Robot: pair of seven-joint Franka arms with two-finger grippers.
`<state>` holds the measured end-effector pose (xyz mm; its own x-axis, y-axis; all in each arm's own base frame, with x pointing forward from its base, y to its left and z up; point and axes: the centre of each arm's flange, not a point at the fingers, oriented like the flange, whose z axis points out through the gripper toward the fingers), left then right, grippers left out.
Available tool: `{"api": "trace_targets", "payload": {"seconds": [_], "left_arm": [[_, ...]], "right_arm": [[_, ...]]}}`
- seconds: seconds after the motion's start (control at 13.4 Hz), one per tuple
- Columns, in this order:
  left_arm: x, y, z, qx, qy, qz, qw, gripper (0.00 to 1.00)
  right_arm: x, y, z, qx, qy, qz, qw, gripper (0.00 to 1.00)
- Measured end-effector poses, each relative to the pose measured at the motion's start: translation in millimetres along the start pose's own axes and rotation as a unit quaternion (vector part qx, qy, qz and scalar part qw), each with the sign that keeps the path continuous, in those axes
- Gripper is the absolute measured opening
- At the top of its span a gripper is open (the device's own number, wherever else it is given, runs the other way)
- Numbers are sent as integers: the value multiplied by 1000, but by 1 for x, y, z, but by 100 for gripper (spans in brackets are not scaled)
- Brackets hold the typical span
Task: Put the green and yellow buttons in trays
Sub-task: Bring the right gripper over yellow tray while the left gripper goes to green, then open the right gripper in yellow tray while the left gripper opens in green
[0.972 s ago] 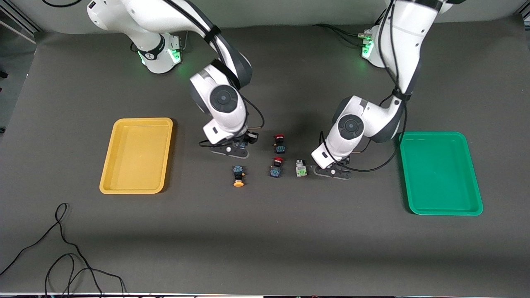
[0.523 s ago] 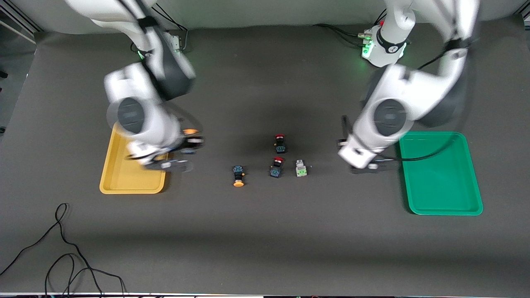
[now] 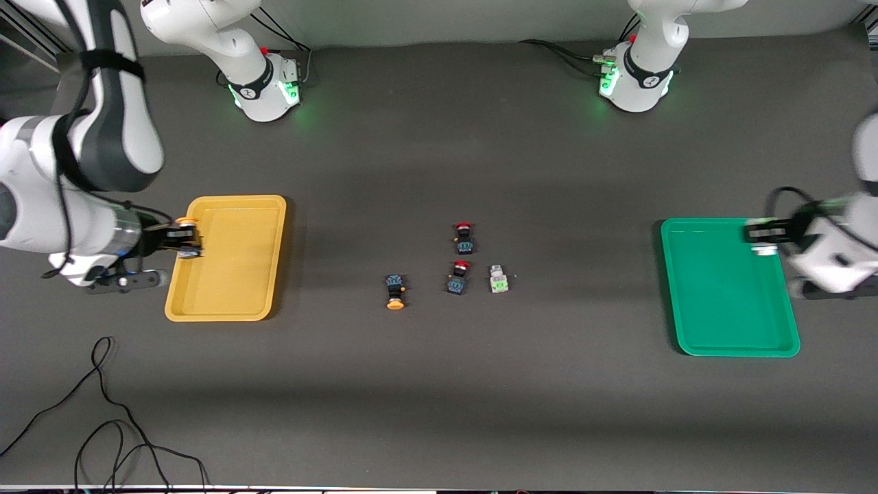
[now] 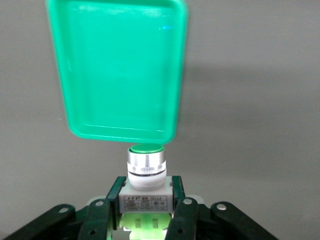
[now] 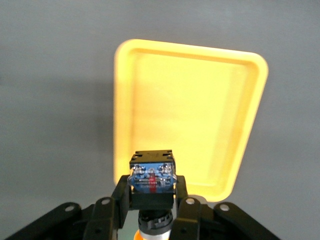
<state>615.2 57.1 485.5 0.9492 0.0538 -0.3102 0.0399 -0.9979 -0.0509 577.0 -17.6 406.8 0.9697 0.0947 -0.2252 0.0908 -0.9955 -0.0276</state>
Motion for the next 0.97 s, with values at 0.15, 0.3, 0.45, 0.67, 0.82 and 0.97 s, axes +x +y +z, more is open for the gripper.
{"api": "trace_targets", "payload": {"seconds": [0.15, 0.3, 0.45, 0.67, 0.82, 0.97], "left_arm": [[11, -30, 38, 7, 9, 8, 1000, 42], [24, -37, 97, 12, 39, 21, 999, 42], [24, -48, 166, 11, 68, 34, 997, 42], [15, -55, 217, 7, 85, 37, 996, 42], [14, -61, 233, 8, 103, 36, 994, 42], [16, -69, 251, 8, 115, 37, 993, 42]], "right_arm": [[-9, 32, 53, -5, 17, 0, 1000, 40], [-21, 48, 105, -15, 35, 1, 999, 40], [-27, 52, 140, -27, 37, 2, 999, 40], [-21, 56, 170, -24, 37, -8, 999, 40], [-16, 62, 189, -23, 35, -13, 999, 40], [-8, 64, 198, -25, 32, -9, 999, 56]]}}
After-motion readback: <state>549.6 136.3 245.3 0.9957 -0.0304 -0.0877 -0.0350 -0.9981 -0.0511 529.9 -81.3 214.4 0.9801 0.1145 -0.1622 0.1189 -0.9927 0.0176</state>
